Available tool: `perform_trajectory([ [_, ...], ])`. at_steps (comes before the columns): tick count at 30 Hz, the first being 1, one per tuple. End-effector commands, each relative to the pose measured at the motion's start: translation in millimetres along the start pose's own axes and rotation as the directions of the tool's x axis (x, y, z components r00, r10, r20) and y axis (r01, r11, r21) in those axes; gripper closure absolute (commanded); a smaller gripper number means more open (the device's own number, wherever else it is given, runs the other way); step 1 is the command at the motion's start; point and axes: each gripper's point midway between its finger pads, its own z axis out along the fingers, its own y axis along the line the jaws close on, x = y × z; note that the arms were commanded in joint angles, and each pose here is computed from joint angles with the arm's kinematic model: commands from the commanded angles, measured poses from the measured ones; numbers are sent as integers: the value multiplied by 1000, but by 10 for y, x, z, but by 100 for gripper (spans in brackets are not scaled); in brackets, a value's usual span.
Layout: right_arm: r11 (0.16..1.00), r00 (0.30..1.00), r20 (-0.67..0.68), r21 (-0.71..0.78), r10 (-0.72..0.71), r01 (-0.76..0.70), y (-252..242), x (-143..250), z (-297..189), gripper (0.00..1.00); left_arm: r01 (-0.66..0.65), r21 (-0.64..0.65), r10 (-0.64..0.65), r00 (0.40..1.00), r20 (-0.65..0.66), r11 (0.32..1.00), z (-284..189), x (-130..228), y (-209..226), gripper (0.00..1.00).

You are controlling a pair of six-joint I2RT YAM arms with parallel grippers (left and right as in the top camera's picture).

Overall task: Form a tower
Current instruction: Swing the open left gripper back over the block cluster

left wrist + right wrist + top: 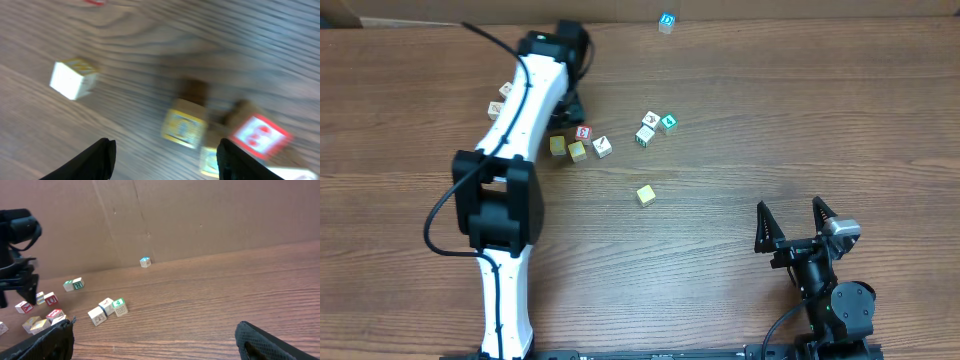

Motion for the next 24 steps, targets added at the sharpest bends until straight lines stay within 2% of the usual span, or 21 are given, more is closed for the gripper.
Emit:
perform_trajectory([
  [1,1000,1000,7,1,4,-4,-8,9,0,0,31,-49,-33,999,-36,998,161,-50,249,37],
  [5,1000,1000,7,1,4,-4,-8,9,0,0,76,-77,-82,993,-81,994,248,-80,559,30],
  [10,1000,1000,7,1,4,-4,-8,9,0,0,108,-106,-122,984,-132,988,329,-78,890,28],
  [11,1000,1000,7,1,4,-4,-8,9,0,0,103,-109,-118,983,-142,989,340,-74,941,24],
  [17,1000,1000,7,1,4,-4,-8,9,0,0,12,-99,-29,984,-175,995,412,-84,1115,20],
  [20,1000,1000,7,1,4,-4,-8,9,0,0,-44,-76,30,984,-178,996,449,-90,1091,23],
  [24,1000,1000,7,1,4,-4,-8,9,0,0,-162,99,177,968,-175,982,529,-76,802,22],
])
